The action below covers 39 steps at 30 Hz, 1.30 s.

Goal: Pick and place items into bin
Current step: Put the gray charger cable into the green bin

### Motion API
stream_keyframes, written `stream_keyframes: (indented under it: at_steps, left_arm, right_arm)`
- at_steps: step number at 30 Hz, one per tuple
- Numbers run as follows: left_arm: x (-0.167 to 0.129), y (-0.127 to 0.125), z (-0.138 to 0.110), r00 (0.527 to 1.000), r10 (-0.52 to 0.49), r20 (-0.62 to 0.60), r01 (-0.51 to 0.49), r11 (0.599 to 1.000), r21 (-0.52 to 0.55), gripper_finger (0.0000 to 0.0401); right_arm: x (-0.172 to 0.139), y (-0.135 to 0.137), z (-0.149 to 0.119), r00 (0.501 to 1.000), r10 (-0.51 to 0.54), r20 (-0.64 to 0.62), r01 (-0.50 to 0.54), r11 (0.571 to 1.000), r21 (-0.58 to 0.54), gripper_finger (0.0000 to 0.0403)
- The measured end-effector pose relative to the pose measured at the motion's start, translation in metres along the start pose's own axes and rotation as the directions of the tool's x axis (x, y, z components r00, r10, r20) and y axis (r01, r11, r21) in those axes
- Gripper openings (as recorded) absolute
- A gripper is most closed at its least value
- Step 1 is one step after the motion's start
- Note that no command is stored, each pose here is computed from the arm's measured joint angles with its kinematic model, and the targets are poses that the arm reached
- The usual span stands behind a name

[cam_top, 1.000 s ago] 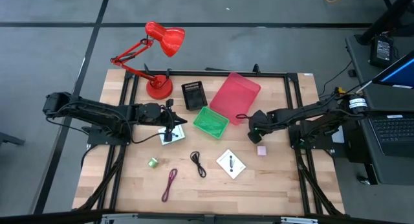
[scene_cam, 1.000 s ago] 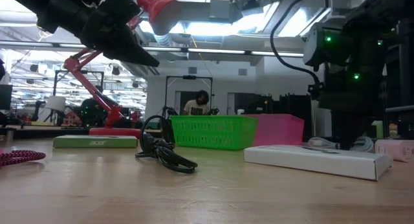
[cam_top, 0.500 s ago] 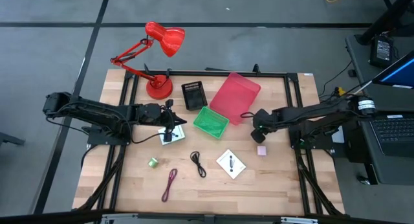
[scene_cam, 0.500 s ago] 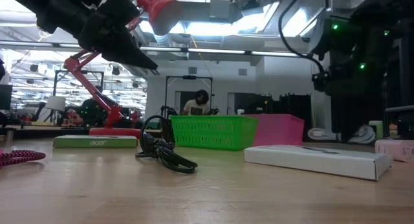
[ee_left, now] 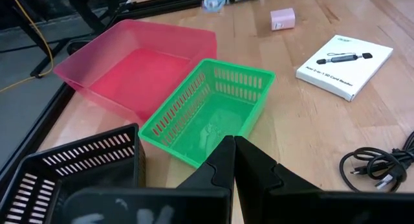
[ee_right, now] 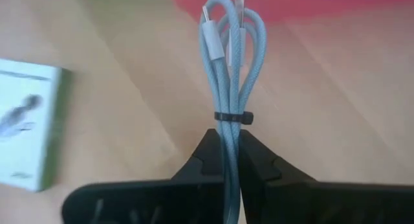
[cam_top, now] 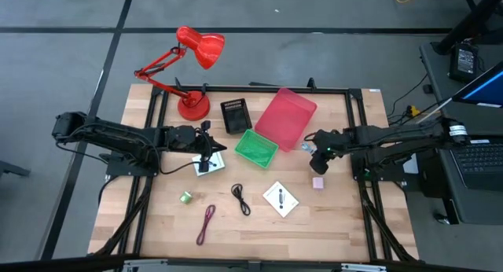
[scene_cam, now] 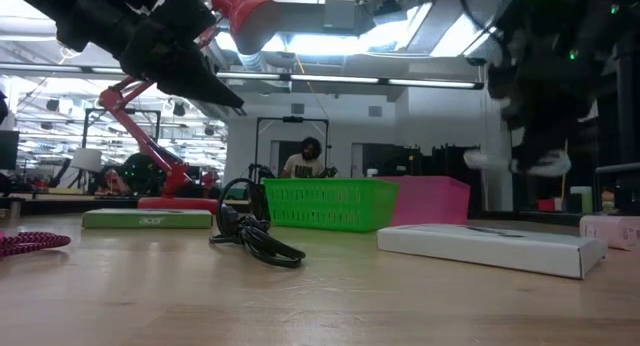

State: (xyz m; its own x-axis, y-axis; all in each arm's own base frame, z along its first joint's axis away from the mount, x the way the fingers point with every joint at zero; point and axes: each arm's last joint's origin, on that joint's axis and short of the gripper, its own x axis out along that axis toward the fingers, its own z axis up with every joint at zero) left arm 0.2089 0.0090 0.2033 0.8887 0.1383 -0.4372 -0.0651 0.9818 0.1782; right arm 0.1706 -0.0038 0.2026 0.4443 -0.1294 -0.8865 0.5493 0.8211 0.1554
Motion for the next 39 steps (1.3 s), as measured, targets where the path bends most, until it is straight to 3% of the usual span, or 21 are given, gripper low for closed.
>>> stream_keyframes:
  at_steps: [7, 13, 21, 26, 28, 35, 39]
  left_arm:
    - [0.0, 0.0, 0.0, 1.0, 0.0, 0.002, 0.0, 1.0, 0.001, 0.0004]
    - [0.0, 0.0, 0.0, 1.0, 0.001, 0.004, -0.001, 1.0, 0.0, 0.0004]
    - [0.0, 0.0, 0.0, 1.0, 0.001, 0.005, -0.001, 1.0, -0.001, 0.0004]
    - [0.0, 0.0, 0.0, 1.0, 0.001, 0.005, -0.001, 1.0, -0.001, 0.0004]
    - [0.0, 0.0, 0.0, 1.0, 0.001, 0.005, -0.001, 1.0, 0.0, 0.0004]
    - [0.0, 0.0, 0.0, 1.0, 0.0, 0.005, 0.0, 1.0, 0.0, 0.0004]
    - [0.0, 0.0, 0.0, 1.0, 0.001, 0.005, -0.001, 1.0, 0.0, 0.0004]
  right_arm:
    - [-0.019, 0.014, 0.012, 0.991, 0.092, 0.096, -0.077, 0.985, -0.154, 0.0006]
    - [-0.023, 0.028, 0.022, 0.951, 0.208, 0.23, -0.128, 0.939, -0.32, 0.0006]
    - [-0.007, 0.035, 0.024, 0.826, 0.366, 0.428, -0.151, 0.877, -0.457, 0.0006]
    - [0.003, 0.035, 0.021, 0.636, 0.48, 0.605, -0.115, 0.833, -0.541, 0.0006]
    - [0.009, 0.032, 0.015, 0.592, 0.507, 0.626, -0.115, 0.823, -0.557, 0.0006]
    - [0.013, 0.027, 0.007, 0.523, 0.528, 0.669, -0.118, 0.822, -0.557, 0.0006]
    - [0.012, 0.027, 0.007, 0.521, 0.527, 0.671, -0.113, 0.822, -0.558, 0.0006]
